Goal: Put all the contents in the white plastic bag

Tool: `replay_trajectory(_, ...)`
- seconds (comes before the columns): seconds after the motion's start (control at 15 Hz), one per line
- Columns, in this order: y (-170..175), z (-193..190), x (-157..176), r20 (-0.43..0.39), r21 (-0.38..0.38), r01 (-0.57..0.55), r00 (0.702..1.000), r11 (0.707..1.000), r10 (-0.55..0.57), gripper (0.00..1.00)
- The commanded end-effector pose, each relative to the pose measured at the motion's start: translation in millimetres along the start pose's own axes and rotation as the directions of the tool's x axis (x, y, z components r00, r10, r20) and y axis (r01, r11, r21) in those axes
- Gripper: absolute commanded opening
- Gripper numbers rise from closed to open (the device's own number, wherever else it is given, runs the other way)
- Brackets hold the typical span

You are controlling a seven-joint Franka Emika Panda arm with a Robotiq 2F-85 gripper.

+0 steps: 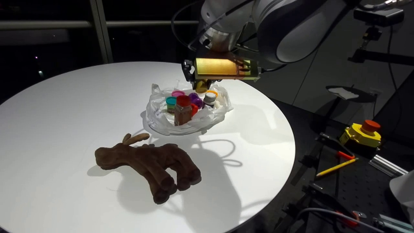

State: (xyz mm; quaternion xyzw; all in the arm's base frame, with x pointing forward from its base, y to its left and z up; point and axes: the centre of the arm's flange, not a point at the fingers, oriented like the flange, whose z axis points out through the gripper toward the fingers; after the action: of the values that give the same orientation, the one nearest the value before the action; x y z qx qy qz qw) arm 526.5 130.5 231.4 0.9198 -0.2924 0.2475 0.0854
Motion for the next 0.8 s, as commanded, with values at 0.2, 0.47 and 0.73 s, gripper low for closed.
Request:
replay_trajectory(0.2,-10,57,24,-0.116,0.024,-0.073,0.990,0.997,0.076,0.19)
replay_trajectory(0.47,-9,87,32,-0.107,0.036,-0.139,0.984,0.990,0.142,0.19)
replay_trajectory(0.73,-13,109,29,-0.072,0.045,-0.177,0.981,0.983,0.180,0.19)
